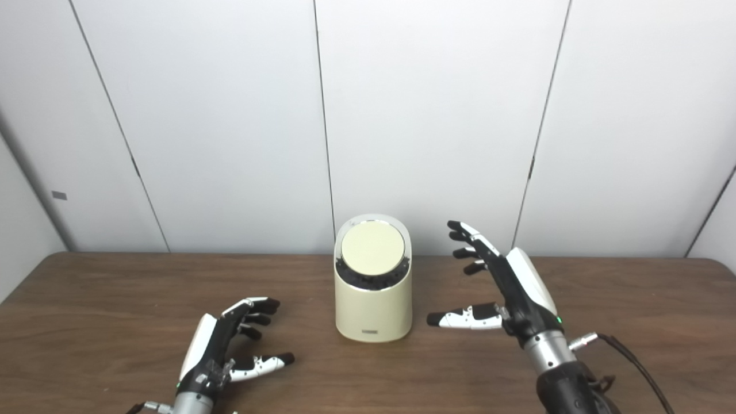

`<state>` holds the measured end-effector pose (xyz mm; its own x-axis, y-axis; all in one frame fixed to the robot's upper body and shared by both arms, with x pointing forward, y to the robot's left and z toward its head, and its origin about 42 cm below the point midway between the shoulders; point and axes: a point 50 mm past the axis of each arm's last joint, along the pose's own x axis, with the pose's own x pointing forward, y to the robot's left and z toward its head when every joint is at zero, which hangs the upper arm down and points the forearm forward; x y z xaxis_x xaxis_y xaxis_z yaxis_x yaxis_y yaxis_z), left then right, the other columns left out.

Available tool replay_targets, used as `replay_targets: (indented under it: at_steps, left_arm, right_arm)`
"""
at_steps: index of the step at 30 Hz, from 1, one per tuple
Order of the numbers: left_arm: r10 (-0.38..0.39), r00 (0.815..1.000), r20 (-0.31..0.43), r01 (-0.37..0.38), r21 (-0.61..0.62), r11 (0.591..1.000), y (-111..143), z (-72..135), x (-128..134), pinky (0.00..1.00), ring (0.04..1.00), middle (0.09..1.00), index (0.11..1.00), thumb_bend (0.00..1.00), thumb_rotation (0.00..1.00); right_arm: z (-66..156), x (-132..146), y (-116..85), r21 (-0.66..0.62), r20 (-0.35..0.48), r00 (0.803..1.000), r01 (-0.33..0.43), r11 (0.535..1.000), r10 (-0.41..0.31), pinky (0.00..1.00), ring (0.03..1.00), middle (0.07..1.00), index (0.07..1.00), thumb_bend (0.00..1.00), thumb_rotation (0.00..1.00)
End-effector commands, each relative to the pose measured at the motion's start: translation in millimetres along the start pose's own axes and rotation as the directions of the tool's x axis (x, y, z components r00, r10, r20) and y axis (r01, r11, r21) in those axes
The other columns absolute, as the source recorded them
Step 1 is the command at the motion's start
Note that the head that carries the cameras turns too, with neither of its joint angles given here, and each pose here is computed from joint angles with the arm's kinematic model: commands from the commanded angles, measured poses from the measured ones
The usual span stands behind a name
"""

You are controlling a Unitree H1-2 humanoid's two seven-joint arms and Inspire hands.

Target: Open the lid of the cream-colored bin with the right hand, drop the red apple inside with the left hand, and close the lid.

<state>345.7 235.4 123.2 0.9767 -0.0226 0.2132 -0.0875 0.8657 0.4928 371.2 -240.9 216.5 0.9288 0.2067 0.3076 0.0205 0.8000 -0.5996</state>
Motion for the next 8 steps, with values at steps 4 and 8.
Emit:
replay_targets:
  at_steps: [4, 8]
  left_arm:
    - [0.050, 0.996, 0.072, -0.046, -0.054, 0.997, 19.3, 21.9, 9.6, 0.57, 0.686, 0.725, 0.723, 0.76, 0.00]
    - [0.056, 0.994, 0.099, -0.043, -0.122, 0.992, 26.8, 30.6, 9.7, 0.58, 0.700, 0.744, 0.740, 0.75, 0.02]
  right_arm:
    - [3.5, -8.8, -2.9, 0.084, 0.072, 0.996, 0.046, 0.995, -0.052, 0.69, 0.810, 0.895, 0.923, 0.79, 0.25]
    - [1.7, -18.1, 4.8, 0.128, 0.045, 0.996, 0.072, 0.989, -0.078, 0.69, 0.802, 0.890, 0.900, 0.82, 0.27]
